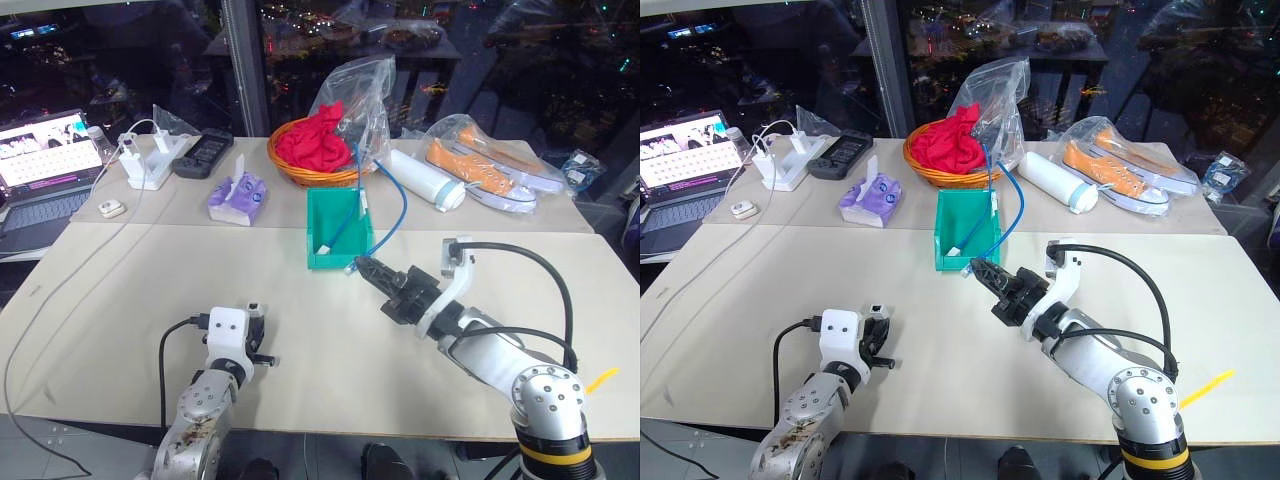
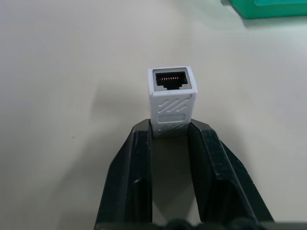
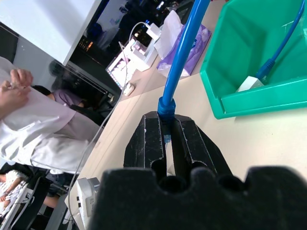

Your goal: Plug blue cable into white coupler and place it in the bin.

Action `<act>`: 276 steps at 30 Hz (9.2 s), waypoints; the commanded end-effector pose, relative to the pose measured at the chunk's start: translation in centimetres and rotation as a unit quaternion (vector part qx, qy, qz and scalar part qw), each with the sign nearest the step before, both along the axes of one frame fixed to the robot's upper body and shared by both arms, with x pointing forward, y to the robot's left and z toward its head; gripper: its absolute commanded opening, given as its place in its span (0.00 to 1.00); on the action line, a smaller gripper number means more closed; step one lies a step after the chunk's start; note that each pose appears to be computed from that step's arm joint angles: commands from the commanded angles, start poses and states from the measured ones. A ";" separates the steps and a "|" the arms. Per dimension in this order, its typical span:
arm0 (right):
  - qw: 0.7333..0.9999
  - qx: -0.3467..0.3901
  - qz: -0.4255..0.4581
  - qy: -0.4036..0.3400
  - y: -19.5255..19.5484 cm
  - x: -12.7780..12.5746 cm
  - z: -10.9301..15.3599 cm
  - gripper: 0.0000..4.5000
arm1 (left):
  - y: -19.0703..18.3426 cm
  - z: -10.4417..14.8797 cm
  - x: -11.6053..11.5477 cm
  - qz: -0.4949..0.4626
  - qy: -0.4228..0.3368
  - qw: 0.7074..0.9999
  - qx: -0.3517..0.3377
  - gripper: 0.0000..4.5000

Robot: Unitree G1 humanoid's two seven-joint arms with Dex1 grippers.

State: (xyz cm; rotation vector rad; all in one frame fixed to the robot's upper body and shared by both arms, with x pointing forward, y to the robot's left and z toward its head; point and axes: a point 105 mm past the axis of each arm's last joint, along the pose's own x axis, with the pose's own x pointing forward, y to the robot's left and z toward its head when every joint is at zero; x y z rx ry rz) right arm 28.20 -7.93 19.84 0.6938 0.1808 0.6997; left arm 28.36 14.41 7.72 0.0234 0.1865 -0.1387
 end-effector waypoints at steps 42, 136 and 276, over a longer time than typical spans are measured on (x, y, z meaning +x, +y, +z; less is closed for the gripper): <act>0.954 -0.251 -0.101 -0.129 0.8 -2.2 -3.7 0.00 | -13.5 -2.1 -0.1 -0.498 -0.041 0.861 0.095 0.13; 0.879 -0.472 0.060 -0.024 0.3 -4.0 -15.3 0.00 | -12.3 -2.3 -0.5 -0.481 -0.027 0.871 0.100 0.13; 0.977 0.128 -0.163 0.045 -3.8 -1.8 -3.3 0.00 | -13.7 1.6 -0.8 -0.453 -0.124 0.883 -0.008 0.13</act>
